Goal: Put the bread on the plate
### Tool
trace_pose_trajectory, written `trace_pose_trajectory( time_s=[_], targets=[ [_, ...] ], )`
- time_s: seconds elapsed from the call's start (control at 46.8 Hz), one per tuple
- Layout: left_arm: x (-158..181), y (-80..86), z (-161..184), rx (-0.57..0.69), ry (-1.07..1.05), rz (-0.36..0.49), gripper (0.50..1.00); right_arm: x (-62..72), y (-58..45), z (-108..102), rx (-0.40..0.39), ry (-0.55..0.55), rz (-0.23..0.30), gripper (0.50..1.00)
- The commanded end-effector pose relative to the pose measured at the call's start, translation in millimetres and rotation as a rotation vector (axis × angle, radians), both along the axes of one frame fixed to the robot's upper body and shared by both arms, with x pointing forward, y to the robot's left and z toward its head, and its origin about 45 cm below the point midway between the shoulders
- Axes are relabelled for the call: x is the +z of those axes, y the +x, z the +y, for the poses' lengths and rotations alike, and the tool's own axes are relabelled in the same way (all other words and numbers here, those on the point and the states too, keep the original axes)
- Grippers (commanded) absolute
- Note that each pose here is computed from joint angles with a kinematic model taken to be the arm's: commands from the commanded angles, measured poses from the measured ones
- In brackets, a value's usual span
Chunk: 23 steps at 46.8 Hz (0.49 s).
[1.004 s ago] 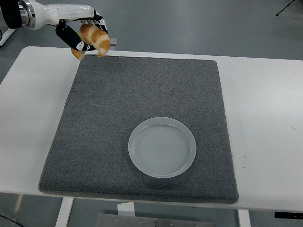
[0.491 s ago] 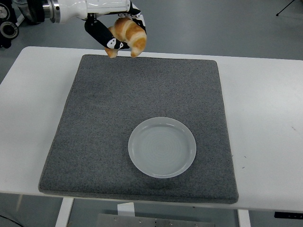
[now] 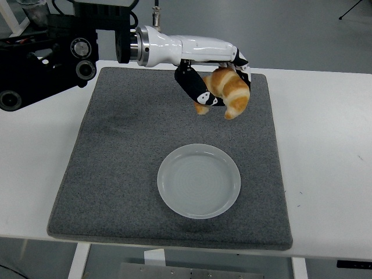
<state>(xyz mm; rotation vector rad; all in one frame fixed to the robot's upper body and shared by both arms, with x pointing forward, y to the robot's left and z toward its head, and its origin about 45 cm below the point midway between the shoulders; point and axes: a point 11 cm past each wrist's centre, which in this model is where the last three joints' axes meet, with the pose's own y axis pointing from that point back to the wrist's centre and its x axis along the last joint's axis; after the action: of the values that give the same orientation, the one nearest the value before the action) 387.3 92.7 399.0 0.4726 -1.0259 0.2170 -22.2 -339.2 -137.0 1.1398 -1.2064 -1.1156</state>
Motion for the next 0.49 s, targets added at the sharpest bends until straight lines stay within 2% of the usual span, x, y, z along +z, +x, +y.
trace_pose_trajectory(
  time_s=[0.0,0.235,0.47],
  targets=[
    [-8.9,-7.5,-7.9,-0.035,0.026,0.034,0.5,0.0,0.1,-0.2,0.0,0.0,0.0,0.952],
    [-41.6,-21.4,-11.2,-0.096,0.129,0.148,0.5,0.0,0.1,-0.2,0.0,0.0,0.0,0.952],
    [-73.2,-28.5,-4.8,-0.11,0.238,0.2,0.5,0.0,1.0,-0.2,0.0,0.0,-0.002,0.954]
  ],
)
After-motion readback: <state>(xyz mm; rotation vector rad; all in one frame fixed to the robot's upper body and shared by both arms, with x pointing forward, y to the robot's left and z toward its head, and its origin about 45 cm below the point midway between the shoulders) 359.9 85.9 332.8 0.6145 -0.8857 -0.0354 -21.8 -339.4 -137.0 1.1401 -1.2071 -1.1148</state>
